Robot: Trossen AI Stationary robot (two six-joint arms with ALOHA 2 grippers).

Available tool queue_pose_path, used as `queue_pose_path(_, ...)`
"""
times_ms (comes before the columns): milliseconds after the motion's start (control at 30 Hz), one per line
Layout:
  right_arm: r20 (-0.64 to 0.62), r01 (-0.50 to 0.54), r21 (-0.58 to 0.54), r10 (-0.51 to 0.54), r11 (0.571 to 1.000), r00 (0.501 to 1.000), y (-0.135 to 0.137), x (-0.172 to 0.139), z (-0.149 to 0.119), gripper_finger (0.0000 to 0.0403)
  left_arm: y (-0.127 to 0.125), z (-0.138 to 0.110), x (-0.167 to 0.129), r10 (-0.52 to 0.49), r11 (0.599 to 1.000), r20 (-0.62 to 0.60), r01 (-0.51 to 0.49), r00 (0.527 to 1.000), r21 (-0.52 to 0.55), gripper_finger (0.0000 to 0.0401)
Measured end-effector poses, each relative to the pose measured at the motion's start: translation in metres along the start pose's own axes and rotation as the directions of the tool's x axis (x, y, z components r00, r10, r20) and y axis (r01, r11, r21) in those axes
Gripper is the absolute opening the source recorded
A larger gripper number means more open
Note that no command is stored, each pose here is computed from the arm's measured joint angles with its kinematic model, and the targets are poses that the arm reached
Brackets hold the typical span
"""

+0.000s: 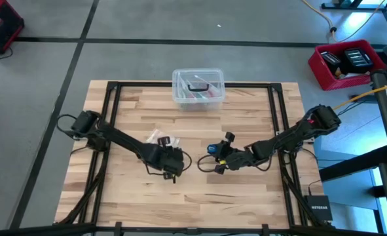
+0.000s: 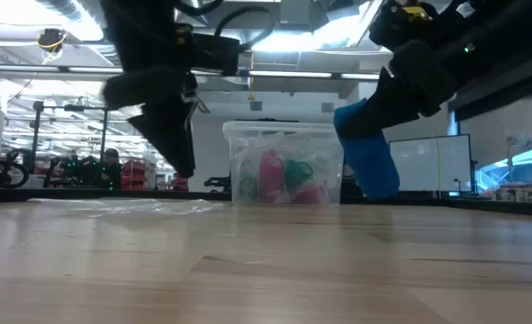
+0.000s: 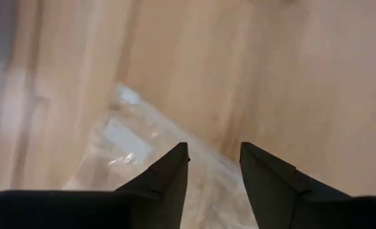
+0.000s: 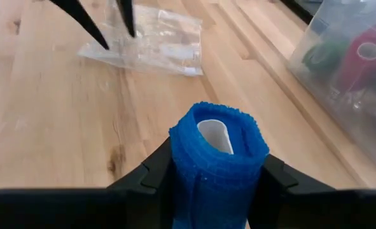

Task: Roll bandage
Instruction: Put the rolled blue bandage into the transparent zip bag

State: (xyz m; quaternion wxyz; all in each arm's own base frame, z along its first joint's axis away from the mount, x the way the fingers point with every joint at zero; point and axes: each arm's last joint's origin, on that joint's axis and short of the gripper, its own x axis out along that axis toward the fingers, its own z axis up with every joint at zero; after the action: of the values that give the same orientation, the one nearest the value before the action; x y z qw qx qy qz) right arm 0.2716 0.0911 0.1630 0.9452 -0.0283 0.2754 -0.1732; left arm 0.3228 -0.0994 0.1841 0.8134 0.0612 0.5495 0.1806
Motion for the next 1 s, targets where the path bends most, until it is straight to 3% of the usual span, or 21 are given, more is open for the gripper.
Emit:
queue_pose_path(133,0.003,-0.001,0.002,0.001,1.0,1.0,0.0,0.0,0.0,0.0138,0.009,0.006,0.004,0.025,0.991,-0.017,-0.027,1.0,-0.13,0.0164)
queue_pose_path(367,0.003,-0.001,0.002,0.001,1.0,1.0,0.0,0.0,0.0,0.0138,0.023,0.01,0.014,0.038,0.981,-0.054,-0.048,0.998,-0.19,0.0214)
queue_pose_path(600,0.005,0.0,0.003,0.0,1.0,1.0,0.0,0.0,0.001,0.0138,0.027,0.003,0.025,0.043,0.945,-0.072,-0.064,0.996,-0.32,0.0208)
queue_pose_path(800,0.004,0.0,0.002,0.0,1.0,1.0,0.0,0.0,0.001,0.0138,0.027,-0.007,0.031,0.054,0.928,-0.104,-0.089,0.993,-0.363,0.0205)
queue_pose_path(1000,0.004,0.0,-0.001,0.0,1.0,1.0,0.0,0.0,0.001,0.0138,0.023,-0.001,0.032,-0.013,0.929,-0.061,-0.011,0.998,-0.369,0.0207)
